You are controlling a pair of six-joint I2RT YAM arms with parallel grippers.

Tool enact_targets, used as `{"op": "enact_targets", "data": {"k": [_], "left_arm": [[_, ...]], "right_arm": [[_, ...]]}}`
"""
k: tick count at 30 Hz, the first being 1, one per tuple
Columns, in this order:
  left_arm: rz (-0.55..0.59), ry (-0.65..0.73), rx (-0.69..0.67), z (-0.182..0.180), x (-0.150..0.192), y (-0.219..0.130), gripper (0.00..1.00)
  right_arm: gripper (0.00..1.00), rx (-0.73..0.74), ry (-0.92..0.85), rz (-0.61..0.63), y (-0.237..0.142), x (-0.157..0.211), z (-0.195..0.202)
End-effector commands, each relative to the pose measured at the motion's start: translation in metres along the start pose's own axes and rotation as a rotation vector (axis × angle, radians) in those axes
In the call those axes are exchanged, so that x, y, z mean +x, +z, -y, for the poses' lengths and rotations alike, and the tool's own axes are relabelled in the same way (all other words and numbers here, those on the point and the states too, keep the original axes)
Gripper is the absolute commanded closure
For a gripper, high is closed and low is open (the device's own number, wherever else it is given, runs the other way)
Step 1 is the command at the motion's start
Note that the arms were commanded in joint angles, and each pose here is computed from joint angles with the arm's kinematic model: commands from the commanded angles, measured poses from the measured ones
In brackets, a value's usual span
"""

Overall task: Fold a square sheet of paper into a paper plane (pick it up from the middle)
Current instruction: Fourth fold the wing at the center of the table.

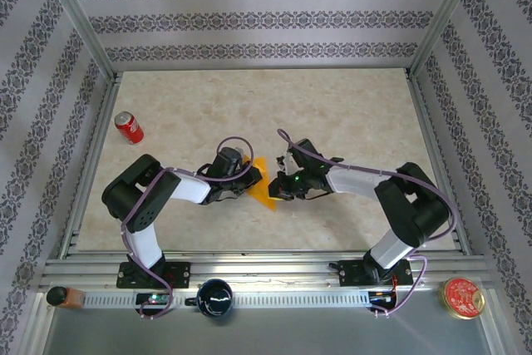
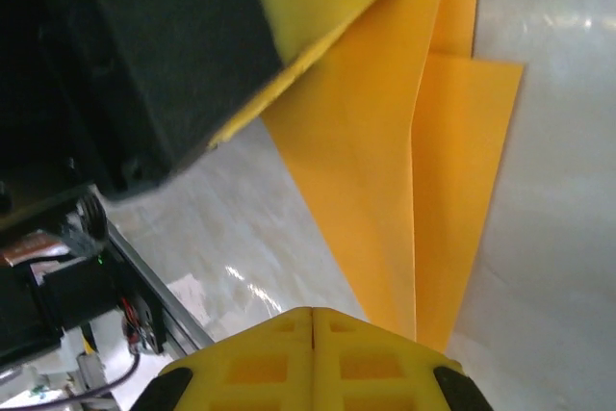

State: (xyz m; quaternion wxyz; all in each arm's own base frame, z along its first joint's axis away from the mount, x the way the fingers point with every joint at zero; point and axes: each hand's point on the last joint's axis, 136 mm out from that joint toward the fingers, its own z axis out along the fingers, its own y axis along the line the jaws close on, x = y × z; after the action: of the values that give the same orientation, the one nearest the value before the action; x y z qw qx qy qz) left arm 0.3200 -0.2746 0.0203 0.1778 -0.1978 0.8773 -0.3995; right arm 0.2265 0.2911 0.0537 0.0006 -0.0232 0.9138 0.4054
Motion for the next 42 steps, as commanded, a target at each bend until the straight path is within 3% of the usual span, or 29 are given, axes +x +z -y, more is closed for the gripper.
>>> {"op": "enact_targets", "data": {"k": [1,8,15,27,31,36,42], "left_arm": [[0.031,-0.048,-0.173,-0.047,0.010,-0.004,0.98],[0.030,-0.053,-0.176,-0.047,0.014,-0.002,0.98],[0.033,-0.053,-0.181,-0.048,0.013,-0.002,0.98],[0.046,-0.055,-0.201,-0.053,0.006,-0.009,0.98],[0.046,-0.055,-0.203,-0.053,0.005,-0.009,0.98],[0.042,-0.062,-0.194,-0.052,0.006,-0.006,0.99],[0.047,-0.067,-0.180,-0.048,0.005,-0.007,0.98]], "right_arm": [[1.00,-0.080,-0.001,0.028,0.010,-0.017,-0.024],[1.00,-0.057,0.026,0.001,0.027,-0.022,-0.013],[0.99,0.045,0.076,-0.063,0.039,0.007,0.035],[0.98,0.047,0.083,-0.097,0.018,0.046,0.055],[0.98,0.164,0.041,-0.118,0.003,0.060,0.069],[0.98,0.179,-0.058,-0.146,-0.019,0.065,0.054],[0.97,0.051,-0.077,0.009,-0.039,0.025,0.009]]}}
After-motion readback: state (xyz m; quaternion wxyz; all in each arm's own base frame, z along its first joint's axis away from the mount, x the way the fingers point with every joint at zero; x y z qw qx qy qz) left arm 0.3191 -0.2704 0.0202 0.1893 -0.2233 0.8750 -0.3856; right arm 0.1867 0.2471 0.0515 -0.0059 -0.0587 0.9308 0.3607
